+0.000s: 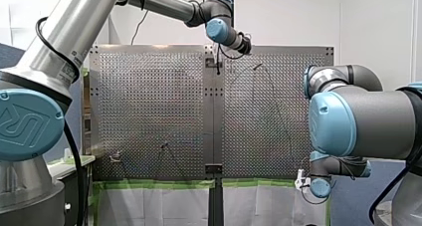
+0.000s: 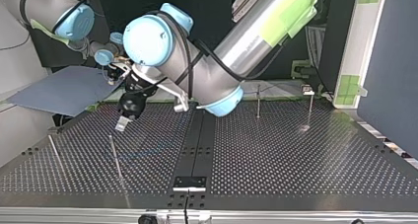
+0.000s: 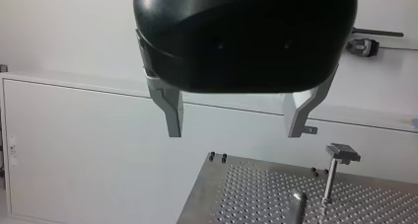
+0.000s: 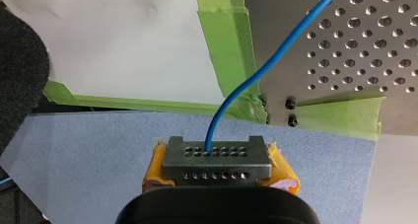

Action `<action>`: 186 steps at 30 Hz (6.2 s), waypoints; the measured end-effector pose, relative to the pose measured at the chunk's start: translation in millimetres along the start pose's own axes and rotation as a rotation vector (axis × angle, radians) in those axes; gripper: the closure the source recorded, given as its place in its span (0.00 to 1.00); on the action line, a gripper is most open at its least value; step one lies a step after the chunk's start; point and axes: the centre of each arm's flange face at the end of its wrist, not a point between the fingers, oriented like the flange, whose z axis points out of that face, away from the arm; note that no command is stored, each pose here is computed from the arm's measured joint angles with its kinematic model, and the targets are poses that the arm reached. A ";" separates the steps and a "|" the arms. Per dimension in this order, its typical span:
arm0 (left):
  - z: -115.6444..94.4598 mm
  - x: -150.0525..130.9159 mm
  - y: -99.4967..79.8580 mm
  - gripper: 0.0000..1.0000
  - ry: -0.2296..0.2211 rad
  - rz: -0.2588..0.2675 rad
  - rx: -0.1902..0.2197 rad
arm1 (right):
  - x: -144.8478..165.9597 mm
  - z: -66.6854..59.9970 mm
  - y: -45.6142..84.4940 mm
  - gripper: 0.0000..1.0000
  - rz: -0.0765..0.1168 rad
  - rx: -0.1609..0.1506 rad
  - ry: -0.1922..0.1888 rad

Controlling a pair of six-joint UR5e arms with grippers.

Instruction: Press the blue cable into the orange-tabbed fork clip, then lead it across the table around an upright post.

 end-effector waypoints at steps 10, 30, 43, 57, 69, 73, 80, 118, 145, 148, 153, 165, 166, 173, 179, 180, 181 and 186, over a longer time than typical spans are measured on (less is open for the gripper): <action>-3.1 -29.7 -2.0 0.00 0.001 0.000 -0.033 | -0.3 -0.3 -0.8 1.00 0.000 0.001 -0.001; -25.0 -8.1 16.0 0.00 0.181 0.049 -0.174 | -0.4 -0.3 0.3 1.00 0.004 0.002 -0.005; -33.3 -3.4 18.8 0.00 0.250 0.049 -0.185 | 1.1 1.9 5.4 1.00 0.021 0.009 -0.002; -35.1 -4.0 23.4 0.00 0.249 0.049 -0.232 | 0.5 1.3 3.4 1.00 0.022 0.019 -0.005; -36.9 -5.4 28.8 0.00 0.237 0.061 -0.295 | -0.7 0.8 3.0 1.00 0.022 0.020 -0.009; -37.0 -5.4 28.8 0.00 0.238 0.062 -0.295 | -1.0 0.7 2.5 1.00 0.022 0.022 -0.009; -36.9 -5.3 28.9 0.00 0.238 0.061 -0.295 | -1.0 0.6 2.3 1.00 0.022 0.023 -0.010; -85.6 -72.4 128.1 0.00 -0.021 -0.226 -0.284 | -1.6 -0.1 -1.0 1.00 0.016 0.032 -0.011; -104.5 -17.5 148.8 0.00 -0.101 -0.309 -0.278 | -1.9 -0.5 -2.2 1.00 0.016 0.036 -0.011; -105.4 -7.1 151.2 0.00 -0.102 -0.308 -0.280 | -1.9 -0.5 -2.3 1.00 0.017 0.037 -0.011; -106.8 8.7 156.5 0.00 -0.102 -0.308 -0.284 | -1.9 -0.5 -2.3 1.00 0.018 0.037 -0.011; -114.1 47.3 168.4 0.00 -0.105 -0.307 -0.294 | -1.9 -0.5 -2.5 1.00 0.015 0.037 -0.011; -114.8 50.1 169.3 0.00 -0.105 -0.307 -0.295 | -1.9 -0.5 -2.5 1.00 0.015 0.037 -0.011; -122.4 75.4 176.7 0.00 -0.107 -0.307 -0.302 | -2.0 -0.5 -2.8 1.00 0.016 0.041 -0.012; -129.5 95.5 181.9 0.00 -0.108 -0.306 -0.306 | -2.0 -0.5 -3.1 1.00 0.016 0.044 -0.012; -130.5 98.0 182.6 0.00 -0.108 -0.306 -0.307 | -2.0 -0.5 -3.2 1.00 0.017 0.044 -0.012; -131.5 100.6 183.4 0.00 -0.108 -0.306 -0.308 | -2.1 -0.6 -3.2 1.00 0.016 0.044 -0.012; -138.1 115.1 187.2 0.00 -0.110 -0.304 -0.314 | -2.2 -0.7 -3.9 1.00 0.016 0.046 -0.013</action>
